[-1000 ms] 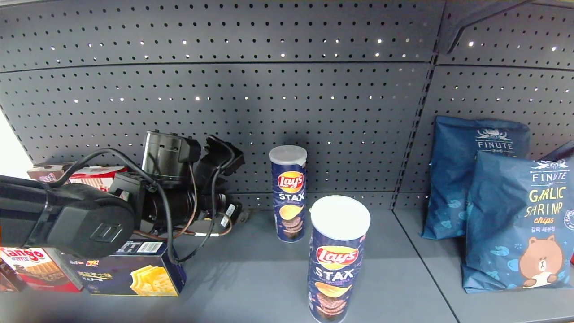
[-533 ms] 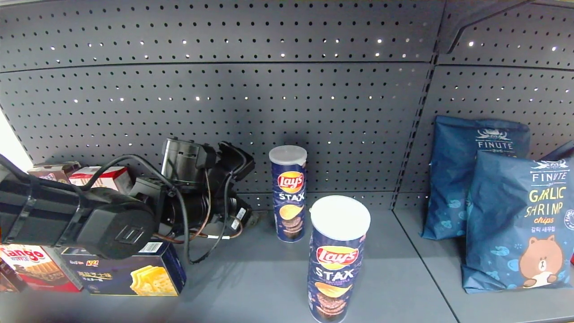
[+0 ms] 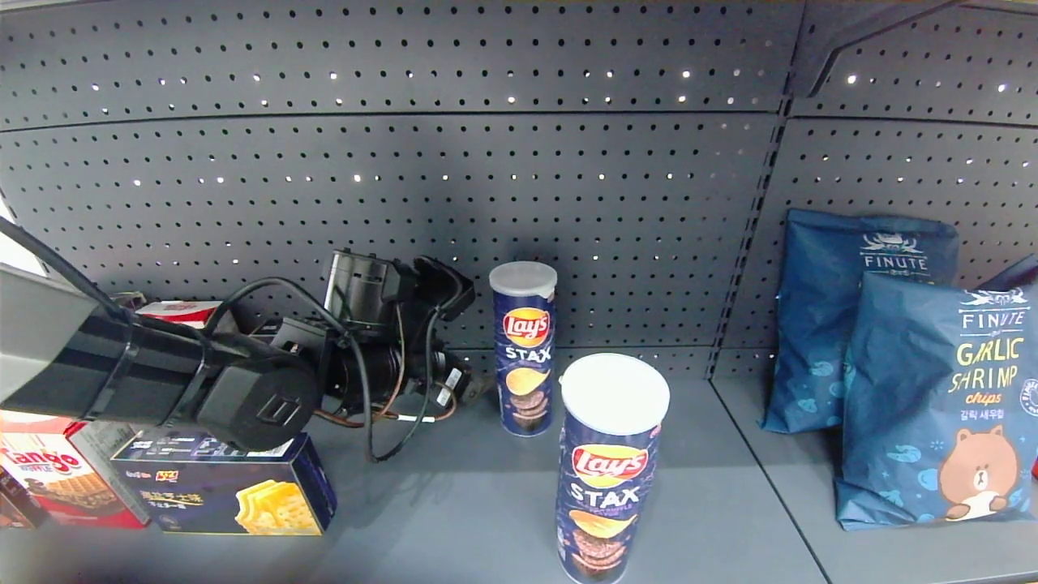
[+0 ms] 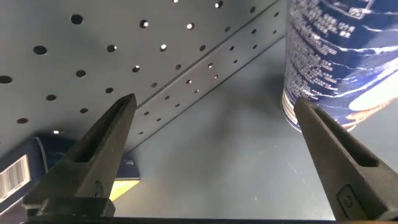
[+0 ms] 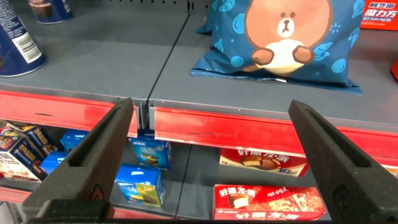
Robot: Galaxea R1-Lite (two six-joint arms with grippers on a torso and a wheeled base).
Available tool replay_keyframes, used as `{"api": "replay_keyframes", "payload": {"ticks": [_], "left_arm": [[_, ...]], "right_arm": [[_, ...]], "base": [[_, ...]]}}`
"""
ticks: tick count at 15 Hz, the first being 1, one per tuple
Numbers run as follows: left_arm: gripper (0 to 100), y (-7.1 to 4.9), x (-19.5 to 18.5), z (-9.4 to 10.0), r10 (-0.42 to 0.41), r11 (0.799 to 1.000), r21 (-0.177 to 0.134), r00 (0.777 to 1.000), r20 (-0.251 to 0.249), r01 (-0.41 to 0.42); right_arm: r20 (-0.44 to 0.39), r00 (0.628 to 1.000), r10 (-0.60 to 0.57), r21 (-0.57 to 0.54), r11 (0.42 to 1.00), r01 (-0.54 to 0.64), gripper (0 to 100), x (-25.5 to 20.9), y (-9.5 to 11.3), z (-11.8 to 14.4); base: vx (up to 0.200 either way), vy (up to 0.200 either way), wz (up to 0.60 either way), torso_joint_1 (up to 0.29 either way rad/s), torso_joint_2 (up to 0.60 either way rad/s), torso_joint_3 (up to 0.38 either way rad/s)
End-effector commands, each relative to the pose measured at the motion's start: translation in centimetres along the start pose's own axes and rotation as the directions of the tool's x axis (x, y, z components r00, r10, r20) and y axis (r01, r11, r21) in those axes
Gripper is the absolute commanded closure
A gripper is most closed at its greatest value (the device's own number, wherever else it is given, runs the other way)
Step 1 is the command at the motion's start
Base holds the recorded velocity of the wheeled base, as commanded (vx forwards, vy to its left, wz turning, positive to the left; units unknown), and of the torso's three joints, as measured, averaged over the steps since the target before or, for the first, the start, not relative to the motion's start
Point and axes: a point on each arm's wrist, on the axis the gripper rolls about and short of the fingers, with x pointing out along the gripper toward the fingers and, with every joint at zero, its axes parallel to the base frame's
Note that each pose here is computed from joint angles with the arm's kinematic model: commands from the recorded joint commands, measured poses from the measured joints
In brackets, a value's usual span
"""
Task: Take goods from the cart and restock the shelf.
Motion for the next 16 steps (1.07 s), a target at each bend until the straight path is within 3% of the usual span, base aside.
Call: {"api": "replay_keyframes", "payload": {"ticks": [1, 8, 16], "left_arm": [[0, -0.1, 0.6, -0.2, -0.004, 1.000, -0.003, 1.000, -0.011, 0.004], [0, -1.2, 1.2, 0.0, -0.030, 0.999, 0.009, 1.000, -0.008, 0.030], [0, -1.1, 1.3, 0.2, -0.026, 1.000, -0.008, 1.000, -0.003, 0.026]], "right_arm": [[-0.002, 1.000, 0.001, 0.000, 1.000, -0.001, 0, 0.0, 0.0, 0.0], [-0.002, 1.000, 0.001, 0.000, 1.000, -0.001, 0, 0.0, 0.0, 0.0], [-0.002, 1.000, 0.001, 0.000, 1.000, -0.001, 0, 0.0, 0.0, 0.0]], "base": [[0.000, 0.000, 0.00, 0.000, 0.00, 0.000], [0.000, 0.000, 0.00, 0.000, 0.00, 0.000], [0.000, 0.000, 0.00, 0.000, 0.00, 0.000]]}}
